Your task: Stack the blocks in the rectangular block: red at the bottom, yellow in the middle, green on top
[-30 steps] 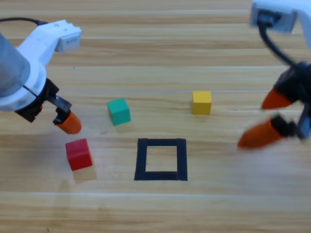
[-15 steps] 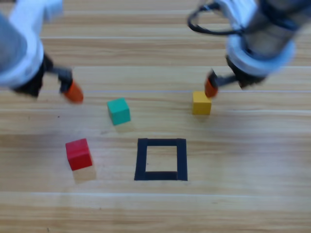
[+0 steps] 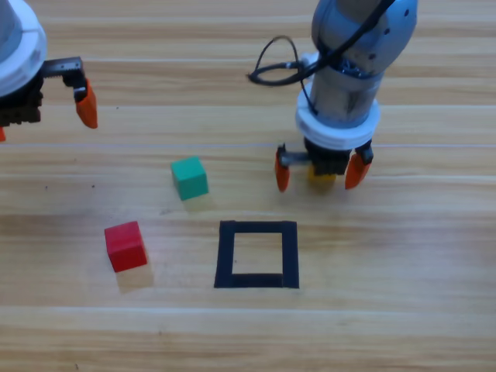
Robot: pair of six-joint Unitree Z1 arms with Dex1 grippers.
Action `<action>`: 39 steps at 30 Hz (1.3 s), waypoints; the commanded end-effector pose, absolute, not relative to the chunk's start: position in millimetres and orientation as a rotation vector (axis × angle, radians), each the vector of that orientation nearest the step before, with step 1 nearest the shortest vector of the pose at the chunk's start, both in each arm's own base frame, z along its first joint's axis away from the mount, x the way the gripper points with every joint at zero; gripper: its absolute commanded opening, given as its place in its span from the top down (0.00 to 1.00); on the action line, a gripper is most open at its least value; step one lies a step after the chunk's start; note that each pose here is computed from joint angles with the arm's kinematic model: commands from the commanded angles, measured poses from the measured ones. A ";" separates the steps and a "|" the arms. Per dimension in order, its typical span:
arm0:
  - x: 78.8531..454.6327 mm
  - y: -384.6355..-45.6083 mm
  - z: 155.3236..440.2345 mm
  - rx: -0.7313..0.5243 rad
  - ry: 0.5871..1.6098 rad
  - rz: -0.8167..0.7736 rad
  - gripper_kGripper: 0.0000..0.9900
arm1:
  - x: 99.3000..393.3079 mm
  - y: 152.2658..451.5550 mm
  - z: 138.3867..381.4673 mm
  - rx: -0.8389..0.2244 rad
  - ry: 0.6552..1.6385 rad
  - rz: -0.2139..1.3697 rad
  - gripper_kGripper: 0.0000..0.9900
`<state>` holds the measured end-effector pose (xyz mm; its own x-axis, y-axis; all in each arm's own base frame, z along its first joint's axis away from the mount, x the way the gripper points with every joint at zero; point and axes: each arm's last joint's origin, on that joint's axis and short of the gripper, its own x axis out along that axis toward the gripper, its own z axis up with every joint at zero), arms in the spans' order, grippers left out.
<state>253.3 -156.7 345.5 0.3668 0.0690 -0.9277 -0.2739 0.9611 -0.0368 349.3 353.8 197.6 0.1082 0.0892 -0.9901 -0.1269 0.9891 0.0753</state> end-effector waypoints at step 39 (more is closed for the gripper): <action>258.2 -212.1 228.1 -0.258 1.452 0.319 0.03 | 397.8 327.1 149.5 0.053 1.415 -0.022 0.82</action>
